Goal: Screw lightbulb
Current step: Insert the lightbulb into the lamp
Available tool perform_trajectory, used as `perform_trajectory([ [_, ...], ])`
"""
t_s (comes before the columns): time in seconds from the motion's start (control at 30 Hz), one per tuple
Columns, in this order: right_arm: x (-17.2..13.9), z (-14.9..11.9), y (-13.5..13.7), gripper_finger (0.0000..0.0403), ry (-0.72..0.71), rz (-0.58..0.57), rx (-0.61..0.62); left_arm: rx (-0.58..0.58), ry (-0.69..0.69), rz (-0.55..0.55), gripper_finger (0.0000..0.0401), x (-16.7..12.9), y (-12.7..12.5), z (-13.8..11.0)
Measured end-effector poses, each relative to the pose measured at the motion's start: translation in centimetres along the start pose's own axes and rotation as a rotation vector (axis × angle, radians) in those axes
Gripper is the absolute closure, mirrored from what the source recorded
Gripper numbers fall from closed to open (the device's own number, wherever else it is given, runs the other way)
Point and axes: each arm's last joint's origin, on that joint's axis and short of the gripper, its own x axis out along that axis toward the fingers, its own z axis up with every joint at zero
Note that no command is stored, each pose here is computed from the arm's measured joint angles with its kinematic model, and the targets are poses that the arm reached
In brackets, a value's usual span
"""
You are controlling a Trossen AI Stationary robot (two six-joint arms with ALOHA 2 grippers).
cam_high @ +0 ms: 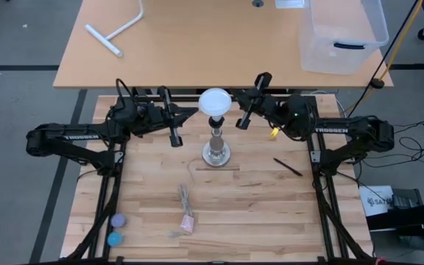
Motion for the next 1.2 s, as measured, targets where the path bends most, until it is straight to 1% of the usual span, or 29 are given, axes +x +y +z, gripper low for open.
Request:
perform_trajectory([
  [0.13, 0.3, 0.1, 0.0, 0.0403, 0.029, 0.012, -0.003, -0.003, -0.004, 0.002, 0.0401, 0.0, 0.0, 0.0],
  [0.53, 0.4, 0.2, 0.3, 0.0403, 0.035, 0.026, 0.002, -0.006, -0.012, 0.005, 0.0401, 0.0, 0.0, 0.1],
  [0.67, 0.4, 0.4, 0.6, 0.0403, 0.033, 0.030, -0.016, -0.005, -0.012, 0.006, 0.0401, 0.0, 0.1, 0.1],
  [1.2, 0.3, 0.7, 1.5, 0.0403, 0.057, -0.013, -0.062, -0.002, -0.008, 0.013, 0.0401, 0.0, 0.2, 0.0],
])
